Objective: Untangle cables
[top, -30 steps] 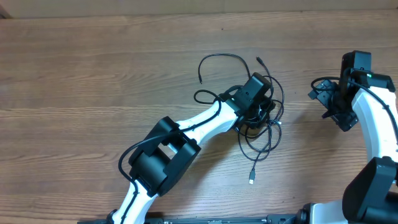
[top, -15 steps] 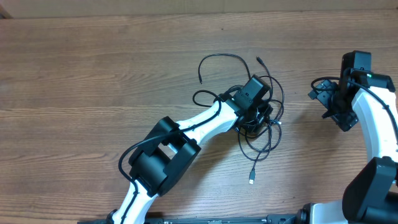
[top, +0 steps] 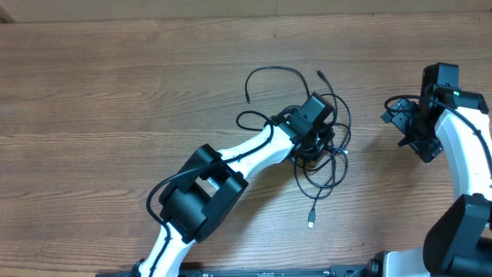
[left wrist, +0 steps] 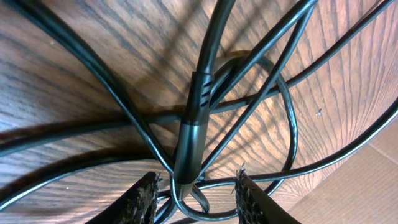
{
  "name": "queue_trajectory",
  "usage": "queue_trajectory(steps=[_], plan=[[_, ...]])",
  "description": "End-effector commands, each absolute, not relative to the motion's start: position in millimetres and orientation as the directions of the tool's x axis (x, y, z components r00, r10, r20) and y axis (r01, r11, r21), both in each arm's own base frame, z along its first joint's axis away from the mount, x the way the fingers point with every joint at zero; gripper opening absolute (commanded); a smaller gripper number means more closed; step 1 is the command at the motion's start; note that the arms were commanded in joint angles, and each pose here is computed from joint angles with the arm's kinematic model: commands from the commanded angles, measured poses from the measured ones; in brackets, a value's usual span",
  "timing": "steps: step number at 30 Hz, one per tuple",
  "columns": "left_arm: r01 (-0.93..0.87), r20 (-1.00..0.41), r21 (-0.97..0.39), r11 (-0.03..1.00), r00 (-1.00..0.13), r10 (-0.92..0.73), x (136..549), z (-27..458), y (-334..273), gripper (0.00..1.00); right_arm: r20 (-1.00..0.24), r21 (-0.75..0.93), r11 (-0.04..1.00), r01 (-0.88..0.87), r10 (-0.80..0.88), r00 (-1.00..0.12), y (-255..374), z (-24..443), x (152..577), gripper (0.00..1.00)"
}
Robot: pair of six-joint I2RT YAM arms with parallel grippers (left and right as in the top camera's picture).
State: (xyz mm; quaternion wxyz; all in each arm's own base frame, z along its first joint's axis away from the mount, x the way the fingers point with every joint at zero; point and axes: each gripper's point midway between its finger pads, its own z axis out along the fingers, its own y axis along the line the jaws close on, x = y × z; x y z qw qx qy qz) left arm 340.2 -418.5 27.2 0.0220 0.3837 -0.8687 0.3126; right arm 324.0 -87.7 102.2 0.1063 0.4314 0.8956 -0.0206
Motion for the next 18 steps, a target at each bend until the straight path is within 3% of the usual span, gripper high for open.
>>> queue_trajectory(steps=[1,5,18], plan=[[-0.663,0.232,-0.512,0.545,-0.719,-0.655,338.4,12.4,-413.7,0.4,-0.239,0.079,0.622,0.779,0.771,-0.591,-89.1,114.2,328.8,1.0],[-0.66,0.23,-0.514,0.549,-0.722,-0.652,338.1,12.4,-413.9,0.3,-0.239,0.079,0.622,0.779,0.77,-0.591,-89.2,114.1,328.7,1.0],[-0.609,0.177,-0.522,0.597,-0.762,-0.622,333.4,10.7,-416.4,0.27,-0.239,0.079,0.622,0.779,0.77,-0.591,-89.2,114.1,328.7,1.0]])
